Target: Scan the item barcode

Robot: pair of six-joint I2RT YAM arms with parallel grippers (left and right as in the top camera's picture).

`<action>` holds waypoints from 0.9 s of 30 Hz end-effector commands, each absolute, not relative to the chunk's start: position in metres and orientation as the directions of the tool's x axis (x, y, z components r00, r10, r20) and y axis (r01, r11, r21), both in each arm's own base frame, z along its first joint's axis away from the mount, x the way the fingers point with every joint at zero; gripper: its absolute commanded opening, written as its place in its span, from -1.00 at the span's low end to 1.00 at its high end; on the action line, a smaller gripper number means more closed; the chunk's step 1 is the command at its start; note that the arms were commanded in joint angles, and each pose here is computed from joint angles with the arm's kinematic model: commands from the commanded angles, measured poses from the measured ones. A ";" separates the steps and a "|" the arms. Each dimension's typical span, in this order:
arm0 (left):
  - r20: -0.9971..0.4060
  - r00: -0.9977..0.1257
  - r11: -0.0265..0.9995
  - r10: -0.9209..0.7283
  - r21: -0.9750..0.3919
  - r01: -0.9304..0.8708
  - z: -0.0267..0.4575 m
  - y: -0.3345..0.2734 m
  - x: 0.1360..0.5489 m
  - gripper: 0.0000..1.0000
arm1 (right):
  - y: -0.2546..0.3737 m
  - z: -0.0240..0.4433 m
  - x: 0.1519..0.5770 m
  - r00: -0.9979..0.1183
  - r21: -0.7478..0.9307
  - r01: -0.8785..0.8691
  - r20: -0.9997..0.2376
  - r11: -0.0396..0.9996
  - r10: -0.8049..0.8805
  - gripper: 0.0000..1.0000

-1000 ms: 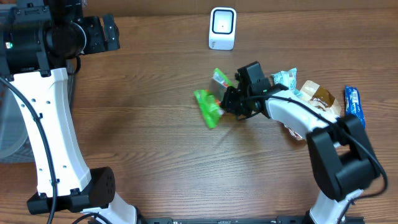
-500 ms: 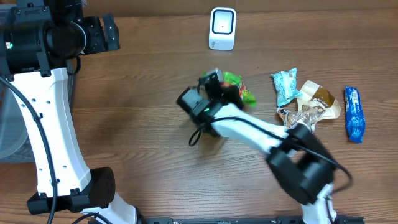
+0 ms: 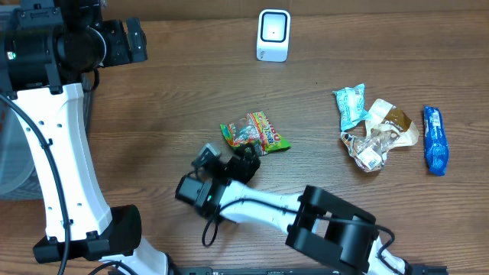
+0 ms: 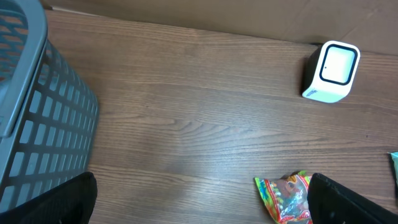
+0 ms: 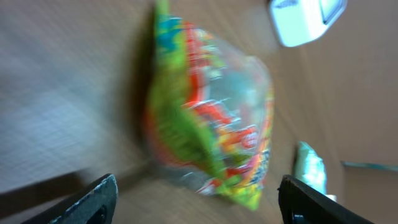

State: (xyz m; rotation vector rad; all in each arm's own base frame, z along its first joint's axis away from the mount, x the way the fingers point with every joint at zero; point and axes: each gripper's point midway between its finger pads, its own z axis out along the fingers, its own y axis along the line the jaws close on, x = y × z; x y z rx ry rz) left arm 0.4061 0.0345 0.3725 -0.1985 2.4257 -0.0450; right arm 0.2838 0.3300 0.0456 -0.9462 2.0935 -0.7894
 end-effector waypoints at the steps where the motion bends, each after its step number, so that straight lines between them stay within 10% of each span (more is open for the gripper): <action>1: -0.641 -0.749 0.986 -0.165 -0.089 -0.140 0.371 0.035 0.408 0.99 | 0.351 0.064 0.275 -0.518 -0.610 -0.478 -0.386 0.633 -0.763 0.74; 8: -0.641 -0.749 0.986 -0.165 -0.090 -0.141 0.371 0.035 0.408 1.00 | 0.337 0.163 0.337 -0.722 -0.105 -0.480 -0.516 0.871 -0.460 0.77; 14: -0.641 -0.749 0.986 -0.165 -0.090 -0.141 0.371 0.035 0.408 1.00 | 0.285 0.147 0.381 -0.964 0.370 -0.096 -0.266 0.924 0.007 0.37; 27: -0.641 -0.749 0.986 -0.165 -0.089 -0.140 0.371 0.035 0.408 0.99 | 0.307 0.021 0.345 -0.999 0.262 0.001 0.036 0.965 -0.009 0.73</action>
